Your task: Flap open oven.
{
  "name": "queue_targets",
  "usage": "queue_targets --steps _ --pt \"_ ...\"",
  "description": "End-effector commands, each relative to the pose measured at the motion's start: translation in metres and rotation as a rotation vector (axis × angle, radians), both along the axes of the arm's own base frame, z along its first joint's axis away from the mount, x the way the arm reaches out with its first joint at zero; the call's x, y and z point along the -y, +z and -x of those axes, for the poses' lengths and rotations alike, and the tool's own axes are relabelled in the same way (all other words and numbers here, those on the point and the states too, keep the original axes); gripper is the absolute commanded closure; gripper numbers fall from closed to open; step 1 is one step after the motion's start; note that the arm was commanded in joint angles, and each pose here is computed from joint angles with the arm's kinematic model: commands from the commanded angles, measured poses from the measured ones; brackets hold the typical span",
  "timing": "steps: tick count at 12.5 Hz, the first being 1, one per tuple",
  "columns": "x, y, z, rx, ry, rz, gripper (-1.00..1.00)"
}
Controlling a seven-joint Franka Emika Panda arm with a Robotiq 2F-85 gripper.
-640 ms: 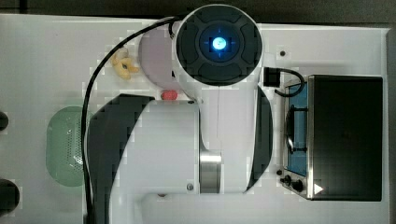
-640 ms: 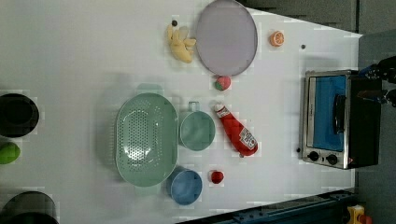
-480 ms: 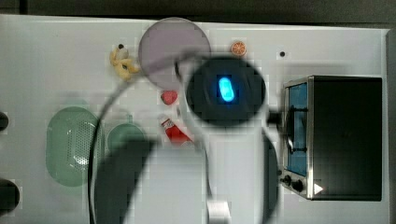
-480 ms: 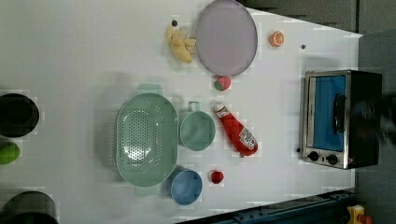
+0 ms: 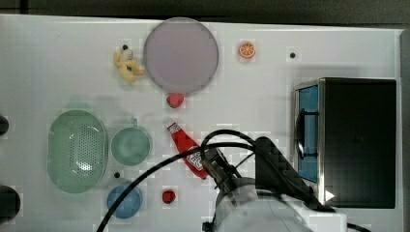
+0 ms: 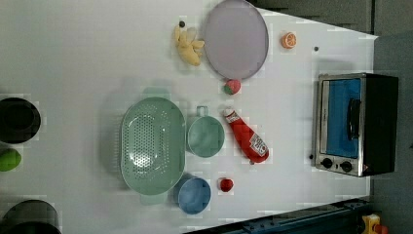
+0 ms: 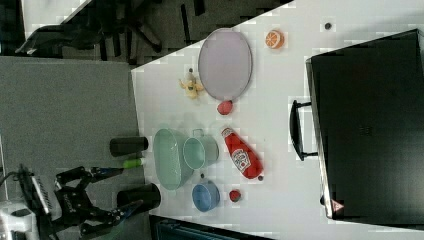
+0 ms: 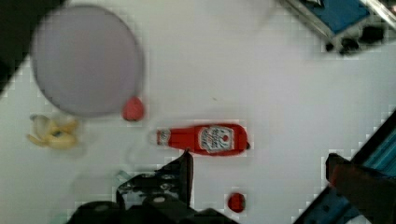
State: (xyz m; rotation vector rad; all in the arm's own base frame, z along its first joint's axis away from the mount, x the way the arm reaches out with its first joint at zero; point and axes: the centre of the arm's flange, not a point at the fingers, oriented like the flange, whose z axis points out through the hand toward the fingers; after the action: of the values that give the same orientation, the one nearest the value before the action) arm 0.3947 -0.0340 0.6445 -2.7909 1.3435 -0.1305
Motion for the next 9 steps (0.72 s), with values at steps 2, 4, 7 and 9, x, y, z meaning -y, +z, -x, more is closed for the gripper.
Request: queue_targets --steps 2,4,7,9 --pt "0.004 -0.039 -0.022 -0.103 -0.063 -0.016 -0.14" --pt "0.009 -0.041 -0.022 -0.106 -0.072 -0.019 0.32" --pt "0.016 -0.050 -0.022 -0.125 -0.064 -0.024 0.65" --pt "0.028 -0.067 -0.022 -0.148 0.052 -0.021 0.65"
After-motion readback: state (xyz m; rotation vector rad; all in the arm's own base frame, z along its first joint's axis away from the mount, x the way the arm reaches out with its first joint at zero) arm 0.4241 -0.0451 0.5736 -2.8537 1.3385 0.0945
